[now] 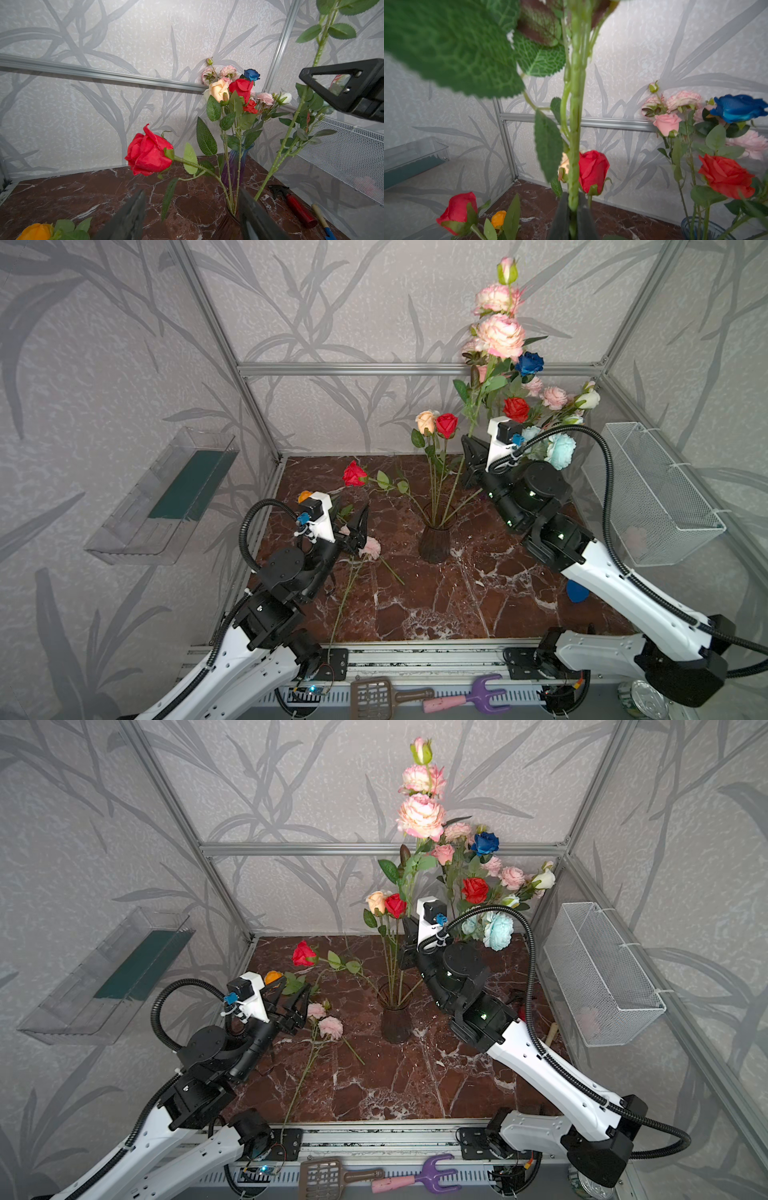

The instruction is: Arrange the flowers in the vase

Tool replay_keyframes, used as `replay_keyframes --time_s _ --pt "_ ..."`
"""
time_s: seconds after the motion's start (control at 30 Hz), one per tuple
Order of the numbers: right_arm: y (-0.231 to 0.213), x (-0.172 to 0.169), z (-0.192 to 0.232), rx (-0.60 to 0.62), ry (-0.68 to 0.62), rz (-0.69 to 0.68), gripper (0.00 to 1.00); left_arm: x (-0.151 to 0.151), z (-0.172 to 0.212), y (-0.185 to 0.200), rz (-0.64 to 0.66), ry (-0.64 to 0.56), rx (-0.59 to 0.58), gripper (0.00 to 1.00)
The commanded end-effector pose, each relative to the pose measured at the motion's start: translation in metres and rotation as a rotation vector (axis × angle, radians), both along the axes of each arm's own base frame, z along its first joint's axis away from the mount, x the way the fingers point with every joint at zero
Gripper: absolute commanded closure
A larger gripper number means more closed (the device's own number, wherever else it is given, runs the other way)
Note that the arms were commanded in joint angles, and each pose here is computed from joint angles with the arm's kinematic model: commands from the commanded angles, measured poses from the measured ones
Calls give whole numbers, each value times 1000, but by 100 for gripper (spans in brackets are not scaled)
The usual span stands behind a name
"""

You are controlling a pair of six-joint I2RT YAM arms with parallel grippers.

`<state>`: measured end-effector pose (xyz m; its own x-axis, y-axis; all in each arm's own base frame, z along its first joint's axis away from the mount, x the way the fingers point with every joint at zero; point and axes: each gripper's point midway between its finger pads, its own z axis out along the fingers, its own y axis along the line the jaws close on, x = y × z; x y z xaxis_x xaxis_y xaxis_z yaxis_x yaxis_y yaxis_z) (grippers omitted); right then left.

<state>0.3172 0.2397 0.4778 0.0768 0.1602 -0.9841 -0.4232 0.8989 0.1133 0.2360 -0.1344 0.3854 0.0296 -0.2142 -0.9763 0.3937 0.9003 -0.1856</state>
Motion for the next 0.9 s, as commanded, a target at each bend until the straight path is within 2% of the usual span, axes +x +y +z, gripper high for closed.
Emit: replay_keyframes --time_s 0.0,0.13,0.3,0.57,0.87 --pt "-1 -2 -13 78 31 20 99 -2 11 5 17 -17 -20 30" --pt "3 1 -51 76 105 26 93 -1 10 4 17 -15 -14 30" --pt "1 1 -76 98 149 20 88 2 6 3 22 1 -6 30" --pt "1 -1 -91 84 185 24 76 5 3 1 25 17 2 30" --pt "-3 -13 -92 98 201 62 75 8 -1 -1 26 32 2 30"
